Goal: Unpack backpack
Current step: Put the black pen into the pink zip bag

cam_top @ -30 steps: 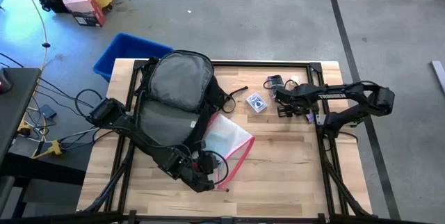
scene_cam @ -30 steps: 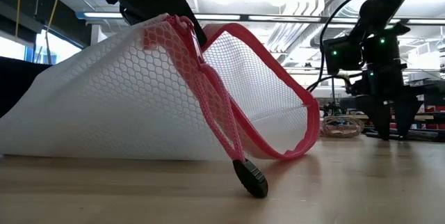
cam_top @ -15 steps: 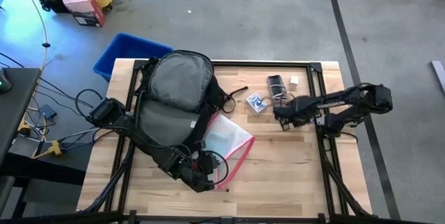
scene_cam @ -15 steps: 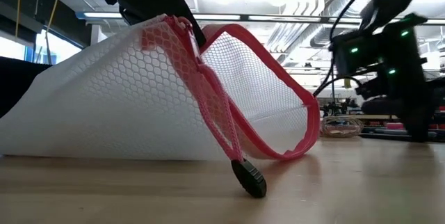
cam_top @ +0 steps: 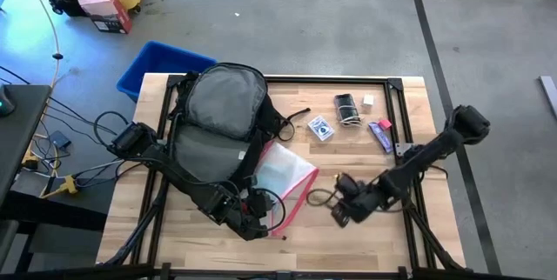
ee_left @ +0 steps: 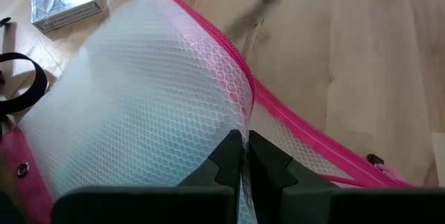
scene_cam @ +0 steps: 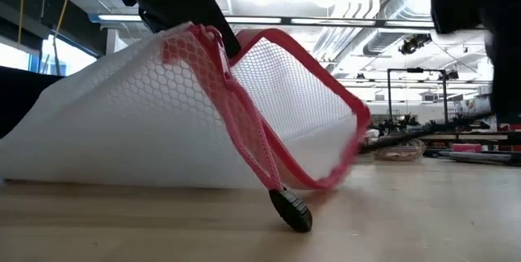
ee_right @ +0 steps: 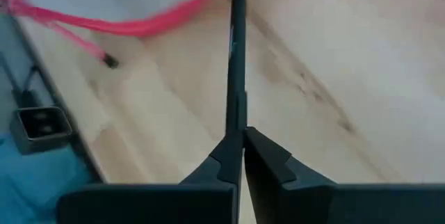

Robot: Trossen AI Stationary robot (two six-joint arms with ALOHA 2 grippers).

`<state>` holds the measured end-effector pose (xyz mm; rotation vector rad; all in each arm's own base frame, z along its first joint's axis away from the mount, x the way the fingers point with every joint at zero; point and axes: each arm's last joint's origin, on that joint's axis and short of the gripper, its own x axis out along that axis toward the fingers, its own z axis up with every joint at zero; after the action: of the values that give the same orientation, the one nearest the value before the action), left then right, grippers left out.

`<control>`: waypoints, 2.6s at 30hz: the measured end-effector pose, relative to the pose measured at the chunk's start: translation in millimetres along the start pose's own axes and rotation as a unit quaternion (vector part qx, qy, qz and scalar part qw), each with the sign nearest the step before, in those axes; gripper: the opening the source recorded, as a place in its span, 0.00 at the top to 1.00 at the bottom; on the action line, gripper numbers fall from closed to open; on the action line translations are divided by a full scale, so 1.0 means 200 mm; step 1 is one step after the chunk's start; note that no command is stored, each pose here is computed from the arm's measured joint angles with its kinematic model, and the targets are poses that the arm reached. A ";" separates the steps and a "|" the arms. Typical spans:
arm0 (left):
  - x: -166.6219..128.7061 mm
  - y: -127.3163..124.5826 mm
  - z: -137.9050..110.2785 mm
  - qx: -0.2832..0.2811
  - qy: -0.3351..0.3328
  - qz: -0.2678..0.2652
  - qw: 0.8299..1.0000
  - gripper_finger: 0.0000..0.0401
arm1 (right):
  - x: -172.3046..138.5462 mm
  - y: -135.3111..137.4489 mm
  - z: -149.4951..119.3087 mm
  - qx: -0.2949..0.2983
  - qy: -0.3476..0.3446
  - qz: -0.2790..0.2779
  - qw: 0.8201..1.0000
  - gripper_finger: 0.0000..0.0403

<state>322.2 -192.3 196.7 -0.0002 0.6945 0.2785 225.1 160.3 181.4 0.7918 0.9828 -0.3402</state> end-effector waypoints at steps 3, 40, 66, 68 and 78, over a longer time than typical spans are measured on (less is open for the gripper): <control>0.00 0.00 0.00 -0.004 -0.004 -0.001 1.000 1.00 | 0.06 0.11 0.04 -0.018 -0.029 -0.008 0.999 0.99; 0.00 0.00 0.00 -0.002 -0.003 -0.001 1.000 1.00 | 0.48 0.19 0.15 -0.147 0.074 -0.155 0.974 0.52; 0.00 0.00 0.00 0.000 0.000 0.001 1.000 1.00 | 0.07 0.29 -0.10 -0.062 0.002 -0.123 0.990 1.00; 0.00 0.00 0.00 -0.001 -0.004 0.004 1.000 1.00 | 0.08 0.33 -0.10 -0.051 -0.023 -0.086 0.995 1.00; 0.00 -0.01 0.05 -0.003 -0.060 0.022 0.998 1.00 | 0.29 0.31 0.32 -0.015 -0.072 -0.047 0.996 1.00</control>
<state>328.4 -194.0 204.2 0.0256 0.5752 0.3196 331.7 161.8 179.6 0.6857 0.8892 -0.4563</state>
